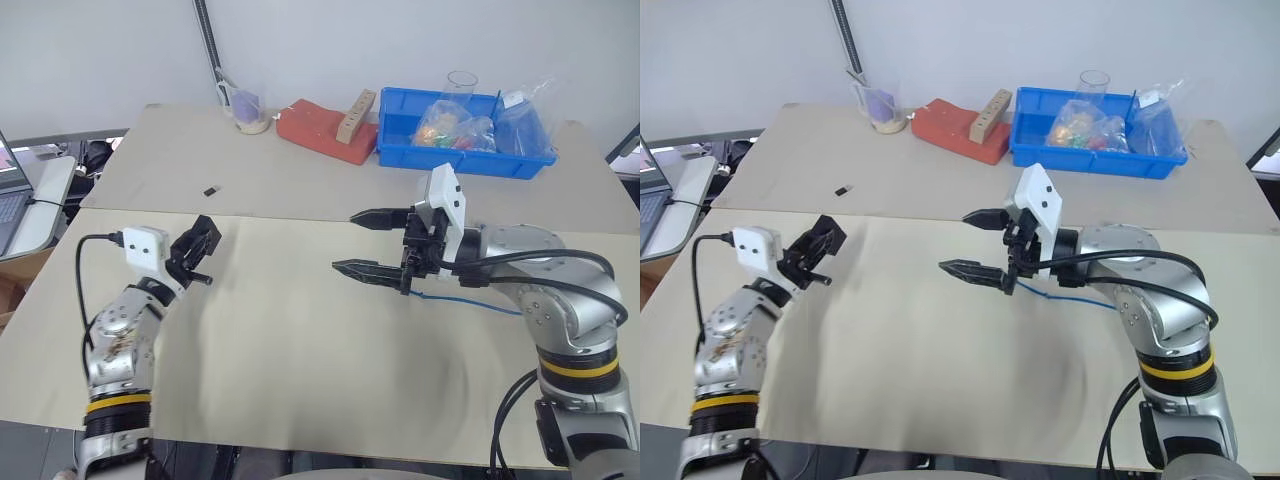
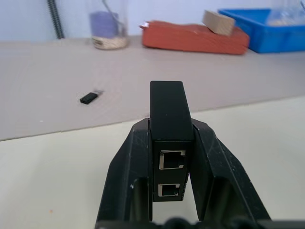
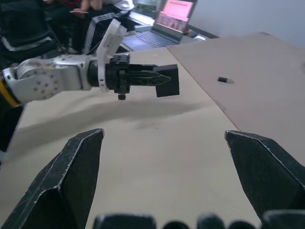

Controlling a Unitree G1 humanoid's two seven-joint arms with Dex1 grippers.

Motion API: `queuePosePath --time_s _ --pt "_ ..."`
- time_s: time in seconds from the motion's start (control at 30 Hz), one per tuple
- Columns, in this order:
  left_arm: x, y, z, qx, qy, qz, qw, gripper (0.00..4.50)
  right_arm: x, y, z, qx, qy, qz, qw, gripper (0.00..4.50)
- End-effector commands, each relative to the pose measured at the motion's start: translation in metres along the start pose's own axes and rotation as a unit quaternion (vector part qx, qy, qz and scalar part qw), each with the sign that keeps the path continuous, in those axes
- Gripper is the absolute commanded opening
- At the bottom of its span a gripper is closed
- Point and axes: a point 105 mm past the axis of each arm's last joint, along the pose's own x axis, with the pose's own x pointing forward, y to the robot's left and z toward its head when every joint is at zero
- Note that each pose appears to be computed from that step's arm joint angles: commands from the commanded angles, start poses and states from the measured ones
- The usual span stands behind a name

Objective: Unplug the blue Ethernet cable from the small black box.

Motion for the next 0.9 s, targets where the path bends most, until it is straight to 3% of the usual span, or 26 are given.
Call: queuePosePath --time_s 0.03,0.23,0.27,0.47,0.73,0.9 --pt "0.010 0.001 0.005 0.004 -0.026 0.001 1.000 0.54 -0.002 -0.007 0.007 -0.029 -0.010 -0.023 0.999 4.49" --pt "0.013 0.005 -0.011 0.000 -0.016 0.009 1.000 0.54 -0.005 -0.014 0.004 -0.031 -0.007 -0.045 0.999 4.49" --pt "0.014 0.005 -0.012 -0.002 -0.015 0.007 1.000 1.59 -0.006 -0.015 0.003 -0.030 -0.006 -0.047 0.998 4.50" --pt "0.005 0.004 -0.012 -0.006 -0.008 -0.006 1.000 4.38 -0.011 -0.017 -0.004 -0.027 0.001 -0.054 0.998 4.50" --pt "-0.041 0.003 -0.005 0.004 0.028 -0.031 0.999 4.45 -0.021 -0.018 -0.019 -0.015 0.016 -0.065 0.998 4.50" --pt "-0.043 0.003 0.004 0.013 0.033 -0.040 0.999 4.45 -0.018 -0.020 -0.022 -0.009 0.016 -0.065 0.998 4.50"
